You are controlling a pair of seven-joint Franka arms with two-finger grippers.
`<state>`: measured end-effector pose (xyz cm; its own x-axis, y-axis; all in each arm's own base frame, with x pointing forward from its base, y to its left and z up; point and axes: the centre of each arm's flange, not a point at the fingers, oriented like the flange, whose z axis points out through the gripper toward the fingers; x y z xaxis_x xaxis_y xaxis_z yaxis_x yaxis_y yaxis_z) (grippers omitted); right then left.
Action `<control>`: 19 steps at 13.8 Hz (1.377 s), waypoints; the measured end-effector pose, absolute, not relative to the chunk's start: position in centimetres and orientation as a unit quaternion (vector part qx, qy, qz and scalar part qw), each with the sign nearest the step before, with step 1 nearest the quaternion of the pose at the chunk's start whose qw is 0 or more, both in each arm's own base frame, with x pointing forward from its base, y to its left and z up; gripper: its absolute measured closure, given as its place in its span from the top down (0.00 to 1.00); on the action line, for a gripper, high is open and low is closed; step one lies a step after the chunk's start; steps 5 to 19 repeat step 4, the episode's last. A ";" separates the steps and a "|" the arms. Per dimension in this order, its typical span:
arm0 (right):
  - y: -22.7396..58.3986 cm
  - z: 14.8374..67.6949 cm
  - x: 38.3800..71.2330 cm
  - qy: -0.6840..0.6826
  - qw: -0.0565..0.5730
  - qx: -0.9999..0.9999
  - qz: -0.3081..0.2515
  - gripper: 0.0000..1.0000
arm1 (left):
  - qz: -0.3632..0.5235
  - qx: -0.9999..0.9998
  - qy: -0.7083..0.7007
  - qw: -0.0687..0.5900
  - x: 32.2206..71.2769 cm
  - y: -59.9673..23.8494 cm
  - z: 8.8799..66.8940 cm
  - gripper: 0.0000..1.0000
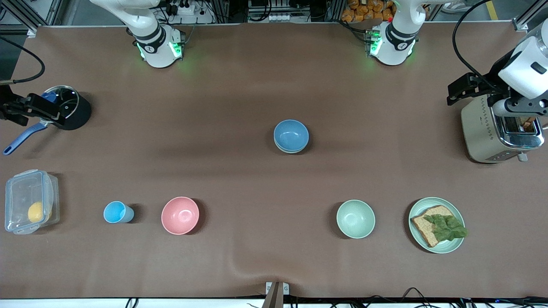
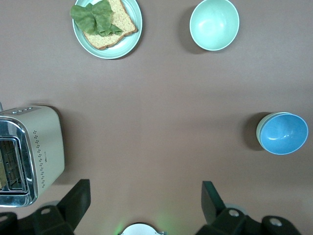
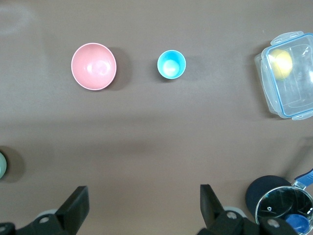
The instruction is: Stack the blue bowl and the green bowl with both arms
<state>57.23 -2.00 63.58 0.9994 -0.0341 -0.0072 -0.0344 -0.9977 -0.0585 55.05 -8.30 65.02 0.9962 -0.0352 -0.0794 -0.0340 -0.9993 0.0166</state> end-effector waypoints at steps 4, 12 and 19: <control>-1.8 63.2 57.1 0.054 0.029 -0.998 0.012 1.00 | -0.040 0.999 -0.018 0.007 55.0 -8.4 65.0 1.00; -1.8 63.2 57.1 0.054 0.029 -0.998 0.012 1.00 | -0.040 0.999 -0.018 0.007 55.0 -8.4 65.0 1.00; -1.8 63.2 57.1 0.054 0.029 -0.998 0.012 1.00 | -0.040 0.999 -0.018 0.007 55.0 -8.4 65.0 1.00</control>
